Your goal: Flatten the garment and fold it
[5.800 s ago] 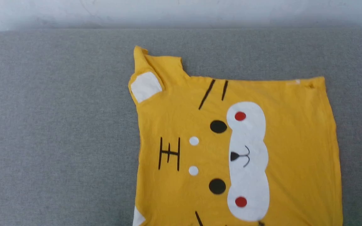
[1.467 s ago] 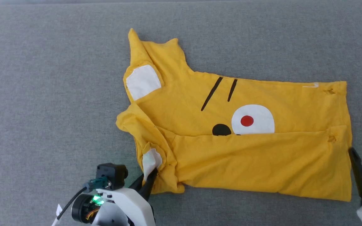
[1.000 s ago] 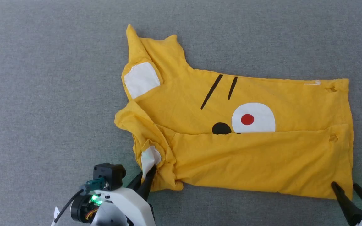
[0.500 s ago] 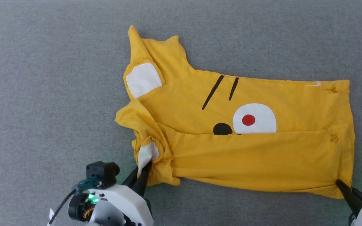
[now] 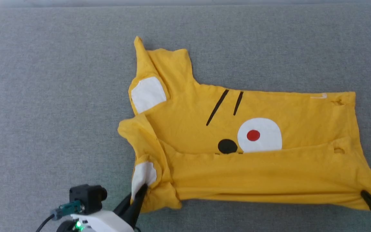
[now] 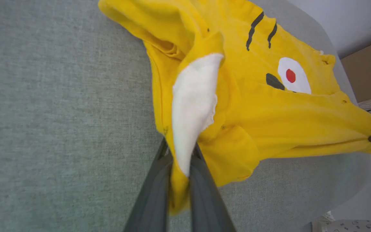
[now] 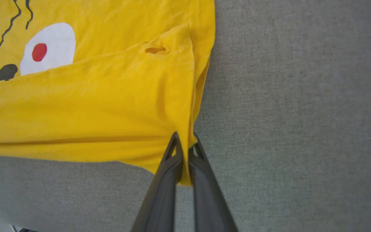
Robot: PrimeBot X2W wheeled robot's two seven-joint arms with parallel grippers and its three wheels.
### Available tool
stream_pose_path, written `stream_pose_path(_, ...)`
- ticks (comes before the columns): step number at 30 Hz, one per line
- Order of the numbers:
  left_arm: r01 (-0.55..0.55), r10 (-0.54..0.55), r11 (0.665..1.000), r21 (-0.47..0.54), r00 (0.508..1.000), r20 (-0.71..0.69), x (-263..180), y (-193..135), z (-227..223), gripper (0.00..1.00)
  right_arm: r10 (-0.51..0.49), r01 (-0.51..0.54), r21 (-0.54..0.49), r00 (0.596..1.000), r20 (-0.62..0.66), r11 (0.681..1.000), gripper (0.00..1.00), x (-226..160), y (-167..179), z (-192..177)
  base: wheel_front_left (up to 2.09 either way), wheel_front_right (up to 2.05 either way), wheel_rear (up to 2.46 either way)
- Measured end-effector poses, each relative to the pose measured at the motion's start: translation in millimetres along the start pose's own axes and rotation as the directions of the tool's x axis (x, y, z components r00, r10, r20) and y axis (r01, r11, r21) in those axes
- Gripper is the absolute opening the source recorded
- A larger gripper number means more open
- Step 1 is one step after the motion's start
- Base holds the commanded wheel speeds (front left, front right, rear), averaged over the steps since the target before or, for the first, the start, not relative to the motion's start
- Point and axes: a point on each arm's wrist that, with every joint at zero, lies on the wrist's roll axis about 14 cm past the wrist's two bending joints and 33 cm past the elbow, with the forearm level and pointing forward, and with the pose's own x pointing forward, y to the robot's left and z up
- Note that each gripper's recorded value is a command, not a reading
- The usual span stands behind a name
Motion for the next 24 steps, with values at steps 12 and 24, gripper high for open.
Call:
stream_pose_path(12,-0.071,0.048,0.989,-0.128,0.984,-0.174,-21.6,13.0,-52.4,0.0,-0.014,0.02,0.05,0.992,-0.127,0.999,0.0,-6.4,4.0,-37.1,0.0,0.0,0.0)
stream_pose_path(24,-0.037,0.045,0.985,-0.166,0.998,0.041,-13.2,14.4,-15.9,1.0,0.013,-0.017,0.054,0.997,0.074,0.998,1.0,-6.2,11.8,2.2,0.0,0.0,0.0)
